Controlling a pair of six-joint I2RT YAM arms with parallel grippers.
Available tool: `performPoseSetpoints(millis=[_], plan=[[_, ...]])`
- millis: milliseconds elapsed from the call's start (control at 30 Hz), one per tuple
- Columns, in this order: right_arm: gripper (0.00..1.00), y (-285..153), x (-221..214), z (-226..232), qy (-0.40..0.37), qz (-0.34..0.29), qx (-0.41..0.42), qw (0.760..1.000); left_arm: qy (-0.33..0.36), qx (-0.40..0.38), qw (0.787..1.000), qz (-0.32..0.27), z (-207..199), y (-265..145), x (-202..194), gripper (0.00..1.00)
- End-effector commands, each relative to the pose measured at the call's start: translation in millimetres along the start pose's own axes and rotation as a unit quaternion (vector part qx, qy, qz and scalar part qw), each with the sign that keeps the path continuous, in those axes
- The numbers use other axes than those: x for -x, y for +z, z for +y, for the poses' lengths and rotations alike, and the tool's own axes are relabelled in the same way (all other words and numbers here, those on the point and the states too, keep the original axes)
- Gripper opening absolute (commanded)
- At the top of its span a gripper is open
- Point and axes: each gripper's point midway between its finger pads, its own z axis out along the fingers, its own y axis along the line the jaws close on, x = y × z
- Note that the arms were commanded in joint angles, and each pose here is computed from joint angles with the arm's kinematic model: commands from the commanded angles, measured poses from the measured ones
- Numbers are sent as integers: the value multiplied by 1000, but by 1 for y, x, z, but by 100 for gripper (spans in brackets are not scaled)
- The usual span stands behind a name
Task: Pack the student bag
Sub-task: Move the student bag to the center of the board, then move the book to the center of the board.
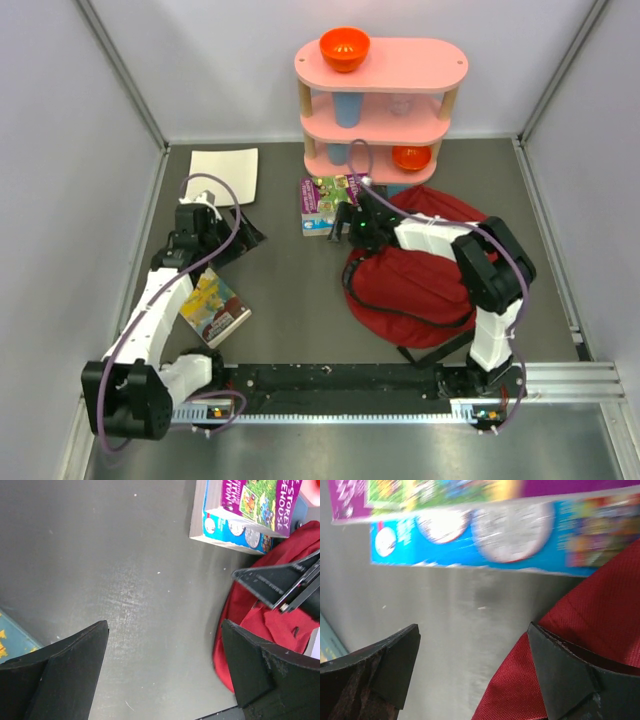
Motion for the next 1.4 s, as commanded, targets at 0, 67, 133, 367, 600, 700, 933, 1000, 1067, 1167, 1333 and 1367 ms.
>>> performPoseSetpoints(millis=[0,67,133,367,600,700,933,1000,1067,1167,1333,1367], plan=[[90,-19,9,-112,51,-15,-140,989,49,-37,998,-27,-31,2,23,99],[90,-30,22,-115,56,-32,-123,990,63,-41,997,-24,-38,6,22,99],[90,-39,35,-93,26,-39,-67,997,69,-49,996,-24,-43,12,24,99],[91,-67,95,-41,-1,-98,-2,995,89,-91,992,-15,-69,39,39,99],[92,-68,139,-41,22,-131,2,991,105,-145,984,-1,-97,66,51,99],[92,-58,146,-38,17,-129,12,991,106,-164,981,4,-103,81,53,99],[93,-29,156,-50,29,-138,-8,990,107,-202,973,21,-111,129,53,99],[93,-24,158,-53,32,-140,-12,990,108,-210,971,21,-113,137,55,99],[93,-16,158,-53,36,-143,-7,989,108,-211,971,23,-114,147,54,99],[94,-7,154,-59,36,-142,-6,989,106,-211,971,25,-113,160,53,99],[94,9,139,-47,25,-109,42,993,85,-224,970,50,-111,183,38,99],[94,11,133,-41,18,-101,53,993,80,-222,970,58,-110,184,35,97]])
